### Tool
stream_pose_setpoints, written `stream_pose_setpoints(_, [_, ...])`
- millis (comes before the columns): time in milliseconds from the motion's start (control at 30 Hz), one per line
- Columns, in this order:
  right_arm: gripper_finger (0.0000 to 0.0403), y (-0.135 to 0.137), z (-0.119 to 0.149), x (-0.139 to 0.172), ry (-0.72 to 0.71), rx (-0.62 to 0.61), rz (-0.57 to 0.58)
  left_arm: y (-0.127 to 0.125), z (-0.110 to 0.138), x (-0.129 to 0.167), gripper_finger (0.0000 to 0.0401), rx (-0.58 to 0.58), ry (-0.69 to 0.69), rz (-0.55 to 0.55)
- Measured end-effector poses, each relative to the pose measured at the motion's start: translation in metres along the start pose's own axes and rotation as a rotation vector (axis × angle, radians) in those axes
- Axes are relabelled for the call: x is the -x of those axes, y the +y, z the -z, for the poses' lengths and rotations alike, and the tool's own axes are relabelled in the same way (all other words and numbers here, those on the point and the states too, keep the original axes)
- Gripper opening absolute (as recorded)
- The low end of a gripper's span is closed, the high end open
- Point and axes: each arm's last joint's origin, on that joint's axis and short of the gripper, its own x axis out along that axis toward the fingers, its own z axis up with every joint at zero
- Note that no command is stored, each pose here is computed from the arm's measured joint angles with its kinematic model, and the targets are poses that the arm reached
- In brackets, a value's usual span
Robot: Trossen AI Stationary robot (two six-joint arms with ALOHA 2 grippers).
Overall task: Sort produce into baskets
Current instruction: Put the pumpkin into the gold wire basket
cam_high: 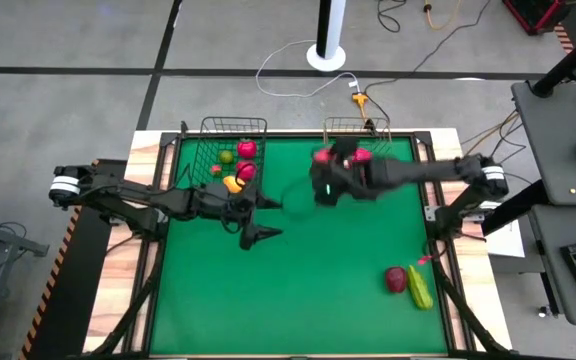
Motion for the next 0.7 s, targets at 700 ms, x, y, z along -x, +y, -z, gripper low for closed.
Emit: stream_pose_setpoints(700, [0.0350, -0.102, 0.089, -0.111, 0.457, -0.653, -0.261, -0.012, 0.005, -0.007, 0.0400, 0.004, -0.026, 0.076])
